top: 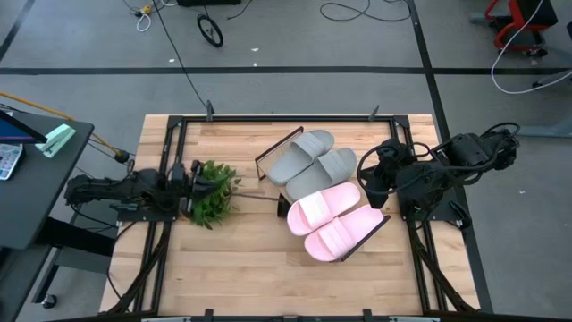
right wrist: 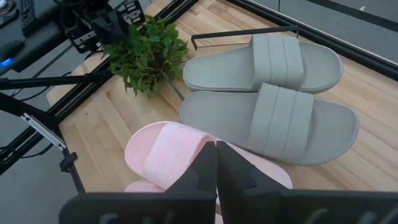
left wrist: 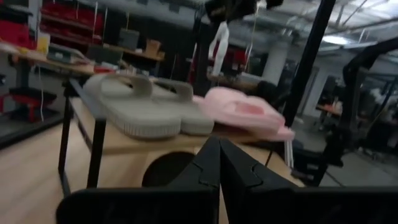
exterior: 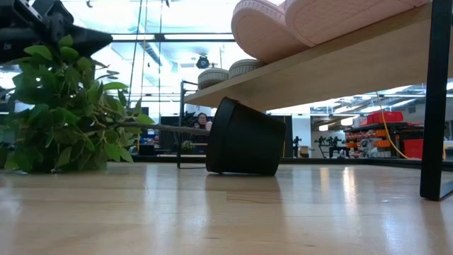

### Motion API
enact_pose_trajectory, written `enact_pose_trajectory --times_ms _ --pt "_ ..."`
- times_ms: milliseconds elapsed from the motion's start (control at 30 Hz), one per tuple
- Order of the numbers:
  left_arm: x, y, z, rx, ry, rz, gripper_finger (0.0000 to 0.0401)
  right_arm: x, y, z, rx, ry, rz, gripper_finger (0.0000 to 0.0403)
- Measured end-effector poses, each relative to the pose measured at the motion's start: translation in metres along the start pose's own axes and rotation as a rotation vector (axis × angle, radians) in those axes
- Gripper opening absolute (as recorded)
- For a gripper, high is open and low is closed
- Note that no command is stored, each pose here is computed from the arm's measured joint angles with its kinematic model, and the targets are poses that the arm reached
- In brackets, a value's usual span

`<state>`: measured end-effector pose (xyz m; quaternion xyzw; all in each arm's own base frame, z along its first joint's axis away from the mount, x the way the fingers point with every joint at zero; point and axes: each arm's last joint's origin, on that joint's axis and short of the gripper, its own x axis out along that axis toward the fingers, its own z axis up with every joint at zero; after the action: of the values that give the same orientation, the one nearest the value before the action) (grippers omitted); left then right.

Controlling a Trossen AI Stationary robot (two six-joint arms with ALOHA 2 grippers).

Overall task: Pick and place slides into the shelf
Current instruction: Return to Home Position

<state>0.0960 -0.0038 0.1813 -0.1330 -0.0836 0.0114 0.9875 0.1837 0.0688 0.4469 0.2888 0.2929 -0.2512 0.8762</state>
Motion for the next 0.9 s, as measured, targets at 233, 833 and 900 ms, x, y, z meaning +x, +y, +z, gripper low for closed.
enact_pose_trajectory --times_ms 233,833,900 --pt "0.0 0.001 -0.007 0.004 0.076 0.0 0.0006 0.0 0.0 0.0 0.001 0.016 0.008 0.0002" --pt "-0.001 0.003 -0.011 -0.018 0.119 0.02 0.001 -0.023 -0.012 -0.016 -0.095 -0.064 -0.046 0.0001" --pt "-0.001 0.003 -0.011 -0.013 0.117 0.02 0.0019 -0.03 -0.018 -0.022 -0.091 -0.119 -0.033 0.0001"
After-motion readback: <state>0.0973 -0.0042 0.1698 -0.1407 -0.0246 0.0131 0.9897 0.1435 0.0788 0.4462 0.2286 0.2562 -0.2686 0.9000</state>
